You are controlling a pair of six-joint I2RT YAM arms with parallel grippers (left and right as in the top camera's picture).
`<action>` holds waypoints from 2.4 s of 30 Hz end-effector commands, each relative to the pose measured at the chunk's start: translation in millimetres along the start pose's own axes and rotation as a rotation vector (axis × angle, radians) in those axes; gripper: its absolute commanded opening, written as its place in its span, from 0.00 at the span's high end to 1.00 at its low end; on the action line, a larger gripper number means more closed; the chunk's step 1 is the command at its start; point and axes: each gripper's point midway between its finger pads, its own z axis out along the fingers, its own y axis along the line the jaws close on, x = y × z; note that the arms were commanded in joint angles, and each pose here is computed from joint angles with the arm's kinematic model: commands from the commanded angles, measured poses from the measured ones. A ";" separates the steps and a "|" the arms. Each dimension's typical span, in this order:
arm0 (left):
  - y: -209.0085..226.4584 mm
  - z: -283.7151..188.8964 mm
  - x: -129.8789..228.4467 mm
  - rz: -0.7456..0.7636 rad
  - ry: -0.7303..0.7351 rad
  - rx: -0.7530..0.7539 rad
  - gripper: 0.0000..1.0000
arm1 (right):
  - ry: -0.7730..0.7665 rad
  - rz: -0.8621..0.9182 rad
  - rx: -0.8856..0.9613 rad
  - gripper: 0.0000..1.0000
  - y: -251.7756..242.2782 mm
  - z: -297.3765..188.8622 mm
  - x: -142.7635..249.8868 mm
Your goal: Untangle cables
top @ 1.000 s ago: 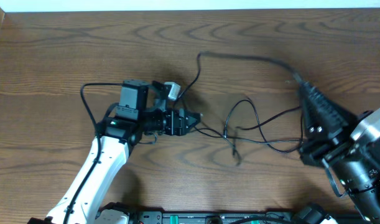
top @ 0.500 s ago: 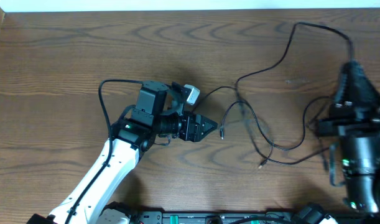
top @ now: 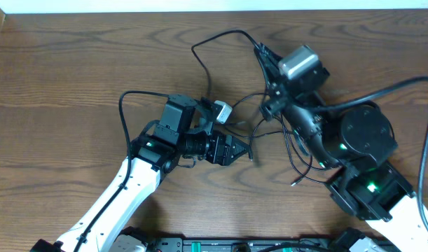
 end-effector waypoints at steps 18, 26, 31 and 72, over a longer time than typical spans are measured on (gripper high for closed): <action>21.0 -0.9 0.1 -0.044 -0.014 -0.121 0.17 | 0.042 0.006 0.858 0.99 -275.2 -76.5 27.2; 25.2 -1.9 17.7 -0.096 0.049 -0.140 0.18 | 0.045 0.488 0.764 0.99 -371.1 -103.5 105.8; 25.8 -2.2 21.0 -0.107 0.061 -0.143 0.18 | 0.051 0.798 0.689 0.99 -421.6 -129.4 144.9; -1.0 18.0 51.3 -0.029 0.175 -0.130 0.18 | 0.031 0.783 0.837 0.99 -530.2 -269.4 136.2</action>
